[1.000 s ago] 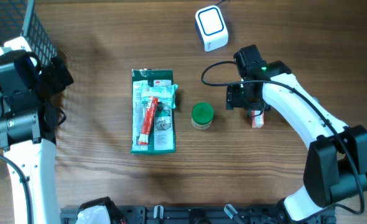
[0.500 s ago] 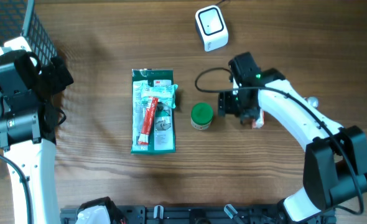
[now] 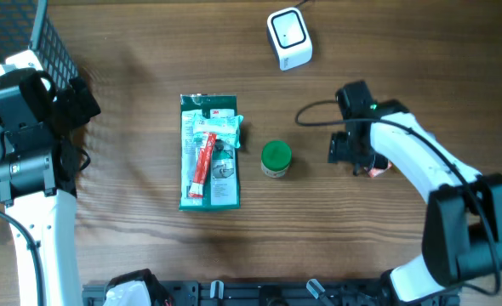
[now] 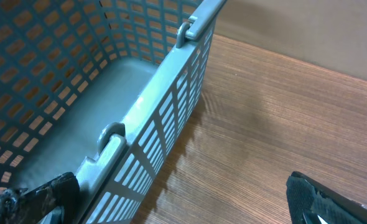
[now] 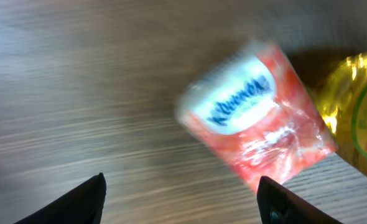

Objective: Scan the item barcode
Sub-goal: 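Lower the Kleenex pack beside the bottle and release it, then reach the right gripper to the green-capped jar and grasp it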

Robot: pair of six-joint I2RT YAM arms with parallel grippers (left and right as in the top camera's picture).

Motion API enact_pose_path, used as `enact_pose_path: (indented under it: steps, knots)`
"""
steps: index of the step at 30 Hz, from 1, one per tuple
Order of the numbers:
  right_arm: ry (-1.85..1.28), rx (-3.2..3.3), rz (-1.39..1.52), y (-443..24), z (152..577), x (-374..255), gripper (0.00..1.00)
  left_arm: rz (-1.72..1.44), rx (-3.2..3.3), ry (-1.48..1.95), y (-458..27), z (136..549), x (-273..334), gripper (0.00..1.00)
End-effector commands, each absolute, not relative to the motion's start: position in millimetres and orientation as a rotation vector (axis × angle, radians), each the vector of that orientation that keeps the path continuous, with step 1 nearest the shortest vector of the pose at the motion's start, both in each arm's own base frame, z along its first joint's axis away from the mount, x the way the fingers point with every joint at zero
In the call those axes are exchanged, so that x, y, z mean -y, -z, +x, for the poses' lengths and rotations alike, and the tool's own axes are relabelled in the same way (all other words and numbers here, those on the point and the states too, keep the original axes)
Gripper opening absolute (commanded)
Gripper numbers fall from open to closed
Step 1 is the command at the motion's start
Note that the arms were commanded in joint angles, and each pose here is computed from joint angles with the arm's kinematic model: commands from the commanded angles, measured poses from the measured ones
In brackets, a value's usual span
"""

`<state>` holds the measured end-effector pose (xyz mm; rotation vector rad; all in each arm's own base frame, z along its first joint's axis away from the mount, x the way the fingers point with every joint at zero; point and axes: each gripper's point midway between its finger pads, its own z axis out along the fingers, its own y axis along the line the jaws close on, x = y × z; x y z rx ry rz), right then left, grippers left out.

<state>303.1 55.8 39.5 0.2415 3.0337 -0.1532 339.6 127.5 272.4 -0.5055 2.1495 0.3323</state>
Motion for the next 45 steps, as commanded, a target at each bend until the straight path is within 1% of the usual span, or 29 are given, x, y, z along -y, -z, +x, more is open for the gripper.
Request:
enact_pose_path:
  steps: [1, 2, 4, 6, 7, 10, 11, 12, 20, 23, 29, 34, 37, 41, 43, 45]
  knots:
    - [-0.244, -2.895, 0.158, -114, 331, -102, 0.87, -0.542, -2.292, -0.256, -224, 334, -118, 1.00]
    - [-0.316, -2.874, 0.195, -127, 332, -109, 1.00, -0.542, -2.292, -0.257, -224, 334, -118, 1.00]
    - [-0.477, -2.834, 0.275, -152, 328, -126, 1.00, -0.542, -2.292, -0.256, -224, 334, -118, 1.00]
    - [-0.629, -2.745, 0.219, -175, 332, -153, 1.00, -0.542, -2.292, -0.256, -224, 334, -118, 1.00]
    - [-0.692, -2.720, 0.201, -182, 333, -163, 1.00, -0.542, -2.292, -0.256, -224, 334, -118, 1.00]
    - [-0.833, -2.756, 0.288, -183, 325, -182, 1.00, -0.542, -2.292, -0.257, -224, 334, -118, 1.00]
    - [-0.838, -2.766, 0.305, -181, 323, -184, 0.89, -0.542, -2.291, -0.257, -224, 334, -118, 1.00]
    - [-0.828, -2.780, 0.340, -178, 321, -185, 0.83, -0.542, -2.292, -0.257, -224, 334, -118, 1.00]
    - [-0.540, -2.757, 0.450, -165, 305, -211, 0.83, -0.542, -2.292, -0.256, -224, 334, -118, 1.00]
    - [-0.382, -2.696, 0.466, -159, 300, -220, 0.82, -0.542, -2.292, -0.256, -224, 334, -118, 1.00]
    - [-0.166, -2.699, 0.409, -124, 297, -230, 0.83, -0.542, -2.292, -0.256, -224, 334, -118, 1.00]
    - [-0.039, -2.751, 0.467, -84, 298, -227, 0.83, -0.542, -2.292, -0.257, -224, 334, -118, 1.00]
    - [0.004, -2.772, 0.469, -67, 299, -227, 0.85, -0.542, -2.292, -0.256, -224, 334, -118, 1.00]
    - [0.002, -2.777, 0.464, -61, 301, -231, 0.87, -0.542, -2.292, -0.257, -224, 334, -118, 1.00]
    - [0.002, -2.777, 0.464, -60, 301, -231, 0.82, -0.542, -2.292, -0.256, -224, 334, -118, 1.00]
    - [-0.001, -2.776, 0.463, -60, 301, -231, 0.79, -0.542, -2.292, -0.257, -224, 334, -118, 1.00]
